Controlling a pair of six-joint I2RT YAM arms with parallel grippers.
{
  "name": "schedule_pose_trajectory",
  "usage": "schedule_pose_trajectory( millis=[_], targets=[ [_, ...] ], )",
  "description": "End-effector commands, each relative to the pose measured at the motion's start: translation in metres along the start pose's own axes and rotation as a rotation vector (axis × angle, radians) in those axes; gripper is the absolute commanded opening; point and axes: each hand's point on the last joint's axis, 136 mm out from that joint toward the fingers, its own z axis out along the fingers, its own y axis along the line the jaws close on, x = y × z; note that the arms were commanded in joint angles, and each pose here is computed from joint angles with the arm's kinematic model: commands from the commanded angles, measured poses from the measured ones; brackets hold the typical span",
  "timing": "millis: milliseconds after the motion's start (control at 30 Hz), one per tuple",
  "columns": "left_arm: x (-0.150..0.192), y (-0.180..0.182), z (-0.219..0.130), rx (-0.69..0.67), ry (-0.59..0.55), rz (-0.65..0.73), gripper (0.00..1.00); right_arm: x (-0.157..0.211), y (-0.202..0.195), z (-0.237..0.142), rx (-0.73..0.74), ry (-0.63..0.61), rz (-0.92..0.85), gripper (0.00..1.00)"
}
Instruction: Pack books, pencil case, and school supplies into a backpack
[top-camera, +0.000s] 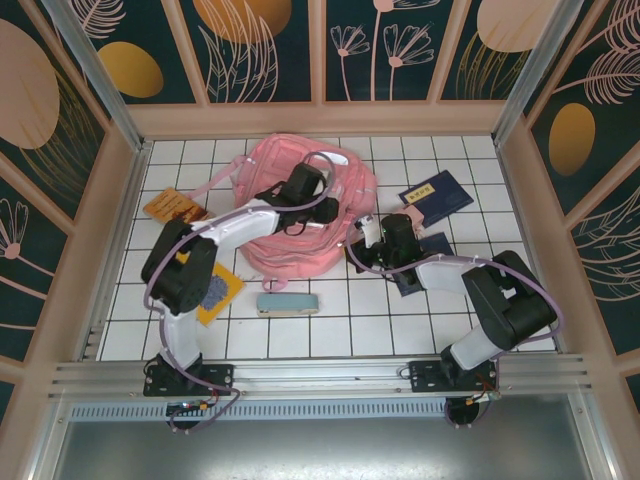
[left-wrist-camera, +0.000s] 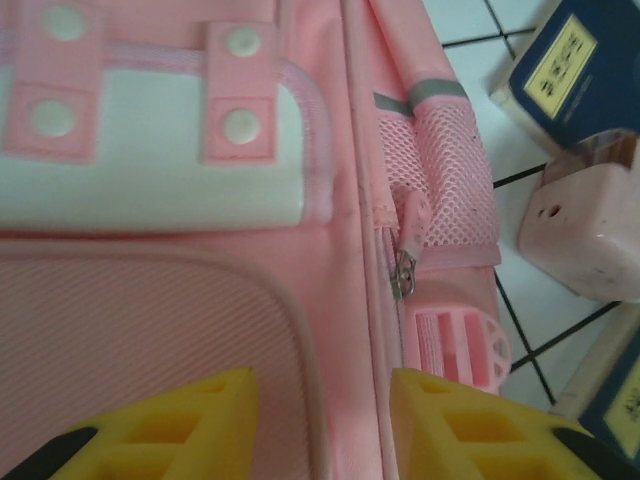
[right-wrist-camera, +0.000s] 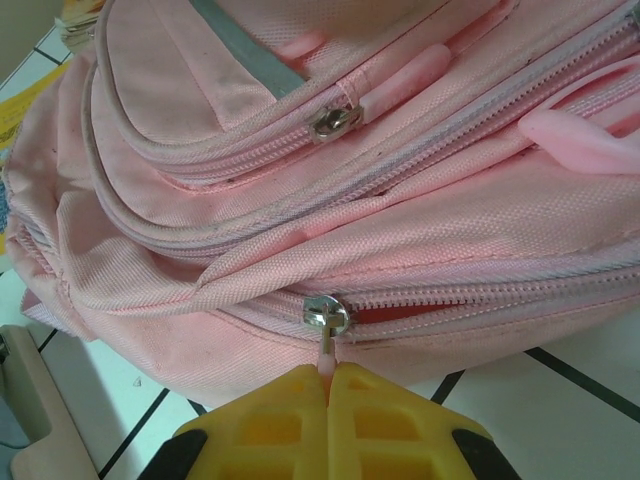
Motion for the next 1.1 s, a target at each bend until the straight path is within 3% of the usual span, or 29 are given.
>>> schedule_pose_trajectory(
  millis=[0,133,367,467,633,933,1067],
  targets=[
    [-0.001,-0.005,0.012,-0.043,0.040,0.113,0.38,-0.014,0.009,-0.003,-0.049,-0.062,-0.020,0.00],
    [0.003,-0.013,0.034,-0.042,0.090,0.145,0.39,-0.011,0.008,-0.003,-0.053,-0.058,-0.014,0.00],
    [0.023,0.018,0.064,-0.215,0.179,0.180,0.51,-0.014,0.009,-0.005,-0.057,-0.072,-0.018,0.00],
    [0.040,0.025,0.077,-0.244,0.217,0.188,0.44,-0.014,0.009,-0.004,-0.060,-0.073,-0.016,0.00],
    [0.051,0.028,0.086,-0.254,0.238,0.179,0.00,-0.011,0.009,-0.005,-0.056,-0.072,-0.012,0.00],
    [0.003,0.016,0.084,-0.273,0.110,0.100,0.00,-0.004,0.023,-0.009,-0.079,-0.065,-0.008,0.00],
    [-0.013,0.015,0.092,-0.282,0.088,0.080,0.00,0.009,0.048,-0.005,-0.111,-0.039,-0.035,0.00]
  ],
)
